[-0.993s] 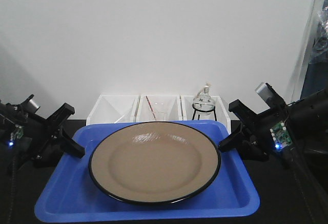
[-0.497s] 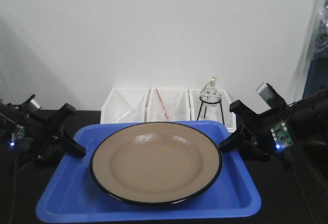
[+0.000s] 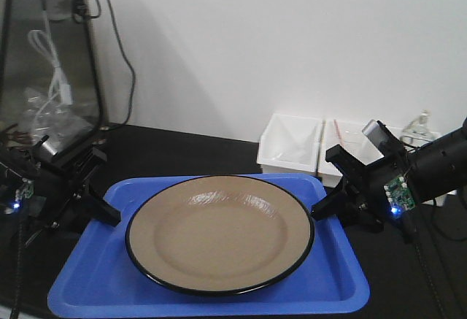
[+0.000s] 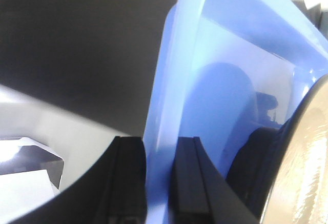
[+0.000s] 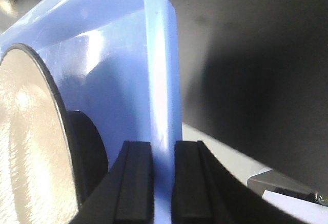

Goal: Place disk in tray to left cabinet
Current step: 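Hold the tray level with both grippers while the base drives to the cabinet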

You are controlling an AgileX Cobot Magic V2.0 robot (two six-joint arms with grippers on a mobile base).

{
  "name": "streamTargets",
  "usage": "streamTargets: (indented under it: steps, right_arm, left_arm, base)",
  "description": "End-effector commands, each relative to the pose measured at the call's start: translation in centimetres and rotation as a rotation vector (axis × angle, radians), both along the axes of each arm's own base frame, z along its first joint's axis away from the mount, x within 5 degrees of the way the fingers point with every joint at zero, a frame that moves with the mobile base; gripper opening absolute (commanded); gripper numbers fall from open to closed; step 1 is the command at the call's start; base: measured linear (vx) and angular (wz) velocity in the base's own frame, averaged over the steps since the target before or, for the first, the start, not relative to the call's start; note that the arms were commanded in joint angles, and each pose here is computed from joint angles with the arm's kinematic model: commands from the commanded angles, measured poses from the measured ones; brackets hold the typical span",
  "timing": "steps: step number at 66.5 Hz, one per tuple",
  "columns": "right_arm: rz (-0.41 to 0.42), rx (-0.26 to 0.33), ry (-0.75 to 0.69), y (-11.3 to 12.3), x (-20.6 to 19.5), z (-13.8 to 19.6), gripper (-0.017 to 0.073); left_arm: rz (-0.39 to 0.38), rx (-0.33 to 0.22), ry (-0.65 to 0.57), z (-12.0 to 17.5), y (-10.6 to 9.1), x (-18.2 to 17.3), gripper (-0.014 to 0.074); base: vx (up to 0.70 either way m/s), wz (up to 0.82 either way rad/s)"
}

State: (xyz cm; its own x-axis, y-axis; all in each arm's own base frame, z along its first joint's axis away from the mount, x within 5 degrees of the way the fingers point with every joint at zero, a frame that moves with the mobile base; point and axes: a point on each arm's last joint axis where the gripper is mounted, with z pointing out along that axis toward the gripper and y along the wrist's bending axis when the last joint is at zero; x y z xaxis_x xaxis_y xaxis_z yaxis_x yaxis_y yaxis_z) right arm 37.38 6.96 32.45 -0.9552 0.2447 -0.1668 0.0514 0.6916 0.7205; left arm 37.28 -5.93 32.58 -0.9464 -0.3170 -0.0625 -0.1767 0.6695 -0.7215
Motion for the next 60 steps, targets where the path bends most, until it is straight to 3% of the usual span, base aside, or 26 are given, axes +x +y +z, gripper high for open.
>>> streamTargets:
  steps: [1, 60]
  right_arm:
    - [0.007, 0.133, -0.071, 1.01, -1.17, 3.74, -0.0006]
    - [0.008, 0.133, -0.070, 1.01, -1.19, 3.73, -0.0006]
  left_arm:
    - [0.028, -0.160, -0.068, 3.88, -1.22, -0.96, 0.0000]
    - [0.028, -0.160, -0.068, 3.88, -1.22, -0.96, 0.0000]
  base:
    - [-0.14, 0.60]
    - [-0.07, 0.56]
